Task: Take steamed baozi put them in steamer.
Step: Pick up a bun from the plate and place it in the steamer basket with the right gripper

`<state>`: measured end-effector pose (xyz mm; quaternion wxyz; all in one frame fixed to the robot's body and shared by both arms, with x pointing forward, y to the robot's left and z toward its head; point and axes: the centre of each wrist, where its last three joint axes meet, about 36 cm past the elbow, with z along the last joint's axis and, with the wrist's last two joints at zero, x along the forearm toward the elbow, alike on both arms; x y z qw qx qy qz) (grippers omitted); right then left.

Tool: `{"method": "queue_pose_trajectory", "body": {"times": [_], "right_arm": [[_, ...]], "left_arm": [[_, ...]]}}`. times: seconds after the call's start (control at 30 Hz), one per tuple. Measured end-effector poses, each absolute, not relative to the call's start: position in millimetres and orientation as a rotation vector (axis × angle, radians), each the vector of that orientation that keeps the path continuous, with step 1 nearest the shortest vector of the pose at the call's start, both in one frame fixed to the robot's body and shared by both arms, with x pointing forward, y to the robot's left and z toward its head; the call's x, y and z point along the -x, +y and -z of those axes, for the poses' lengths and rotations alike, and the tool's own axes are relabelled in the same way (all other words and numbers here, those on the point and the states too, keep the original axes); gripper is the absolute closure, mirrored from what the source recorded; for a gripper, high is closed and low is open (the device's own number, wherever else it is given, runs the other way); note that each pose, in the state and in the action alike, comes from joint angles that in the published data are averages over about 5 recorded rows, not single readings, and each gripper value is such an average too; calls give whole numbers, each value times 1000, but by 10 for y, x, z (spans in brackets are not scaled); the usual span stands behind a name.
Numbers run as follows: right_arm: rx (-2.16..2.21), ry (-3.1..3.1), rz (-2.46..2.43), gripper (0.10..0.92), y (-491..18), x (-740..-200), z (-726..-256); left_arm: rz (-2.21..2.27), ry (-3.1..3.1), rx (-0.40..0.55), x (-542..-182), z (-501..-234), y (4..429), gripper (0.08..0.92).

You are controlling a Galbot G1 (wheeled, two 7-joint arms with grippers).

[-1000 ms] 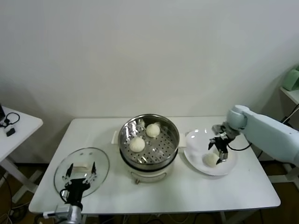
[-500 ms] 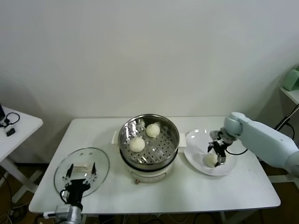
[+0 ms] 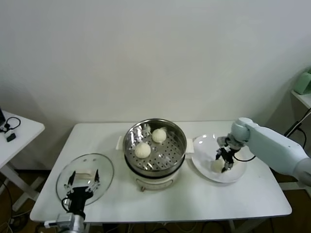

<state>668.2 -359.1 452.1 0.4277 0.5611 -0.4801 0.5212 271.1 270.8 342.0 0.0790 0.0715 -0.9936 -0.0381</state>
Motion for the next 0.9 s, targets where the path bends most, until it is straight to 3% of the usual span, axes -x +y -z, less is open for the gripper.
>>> {"method": "queue_pose_trajectory", "body": {"times": [0.23, 0.43, 0.7, 0.9], "right_arm": [[-1442, -1196, -1361, 358, -3486, -6751, -4825], [-1514, -1141, -1538, 352, -3194, -6904, -5470], [-1608, -944, -1937, 352, -2544, -6934, -6595], [-1682, -677, -2254, 352, -1913, -6679, -7063]], "left_arm": [[119, -2977, -209, -2713, -3438, 2708, 177], [134, -2975, -202, -2707, -3455, 2728, 177], [148, -2953, -188, -2658, -3396, 2752, 177], [147, -2948, -179, -2642, -3381, 2737, 177]]}}
